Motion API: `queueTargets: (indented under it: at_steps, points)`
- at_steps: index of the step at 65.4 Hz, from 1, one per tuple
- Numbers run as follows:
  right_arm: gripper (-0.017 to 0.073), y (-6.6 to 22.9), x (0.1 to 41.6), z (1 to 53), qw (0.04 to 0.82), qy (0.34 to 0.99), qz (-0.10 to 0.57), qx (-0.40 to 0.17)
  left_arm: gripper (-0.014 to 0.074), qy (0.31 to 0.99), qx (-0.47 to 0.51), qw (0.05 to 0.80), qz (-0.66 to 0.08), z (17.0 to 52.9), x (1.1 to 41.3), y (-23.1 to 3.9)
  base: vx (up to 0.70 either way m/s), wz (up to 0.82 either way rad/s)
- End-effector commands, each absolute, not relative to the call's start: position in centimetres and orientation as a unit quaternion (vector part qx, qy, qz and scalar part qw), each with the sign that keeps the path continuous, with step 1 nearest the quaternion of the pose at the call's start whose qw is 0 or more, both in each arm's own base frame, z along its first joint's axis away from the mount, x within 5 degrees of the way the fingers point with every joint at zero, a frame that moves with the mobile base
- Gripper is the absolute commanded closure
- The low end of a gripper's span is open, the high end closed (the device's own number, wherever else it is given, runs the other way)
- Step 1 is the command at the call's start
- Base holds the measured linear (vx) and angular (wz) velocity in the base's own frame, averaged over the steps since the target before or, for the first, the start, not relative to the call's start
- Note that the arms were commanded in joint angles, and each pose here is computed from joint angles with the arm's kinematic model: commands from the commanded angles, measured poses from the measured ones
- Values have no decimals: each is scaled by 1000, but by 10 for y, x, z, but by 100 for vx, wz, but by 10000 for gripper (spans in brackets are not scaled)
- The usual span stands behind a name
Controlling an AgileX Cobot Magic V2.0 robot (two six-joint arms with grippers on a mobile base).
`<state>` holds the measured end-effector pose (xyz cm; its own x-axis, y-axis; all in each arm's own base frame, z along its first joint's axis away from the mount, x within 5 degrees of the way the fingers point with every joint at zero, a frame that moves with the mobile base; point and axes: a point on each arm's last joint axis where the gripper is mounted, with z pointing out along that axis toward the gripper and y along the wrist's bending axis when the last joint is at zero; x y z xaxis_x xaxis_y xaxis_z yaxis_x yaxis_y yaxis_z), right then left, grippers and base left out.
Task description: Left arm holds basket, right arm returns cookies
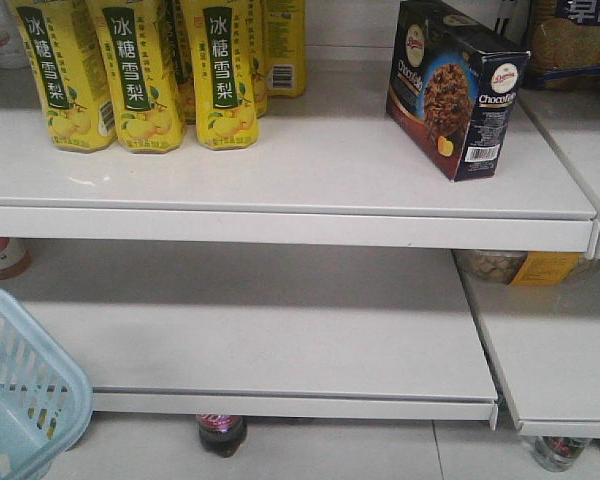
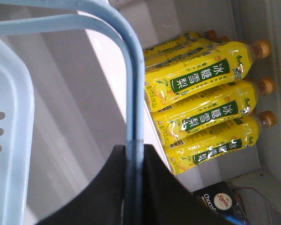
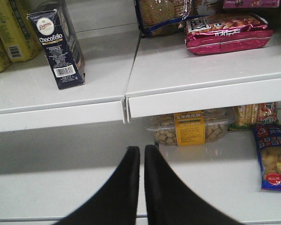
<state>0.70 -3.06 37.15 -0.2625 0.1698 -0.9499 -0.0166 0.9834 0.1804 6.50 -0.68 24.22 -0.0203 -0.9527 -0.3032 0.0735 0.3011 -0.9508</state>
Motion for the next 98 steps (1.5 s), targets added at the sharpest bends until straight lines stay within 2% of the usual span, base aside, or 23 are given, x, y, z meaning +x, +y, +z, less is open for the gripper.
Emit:
queueTargets:
  at_steps: [1,24,34,50,62,77,98]
  points:
    - [570,-30,10,383,635,768,75,41,596,556,-380,589,-447,246,62,-8,0,0]
    - [570,-30,10,383,635,768,75,41,596,577,-360,610,-407,243,63,-6,0,0]
    - [570,-30,10,383,635,768,75,41,596,633,-287,650,-306,240,63,-5,0,0]
    - [570,-30,10,383,635,768,75,41,596,705,-158,674,-155,233,63,-4,0,0]
    - [570,-30,10,383,635,768,75,41,596,714,-160,669,-129,230,63,-1,0,0]
    - [570,-30,10,383,635,768,75,41,596,732,-106,672,-37,227,62,5,0,0]
    - [570,-30,10,383,635,768,75,41,598,697,-88,712,-13,205,54,5,0,0]
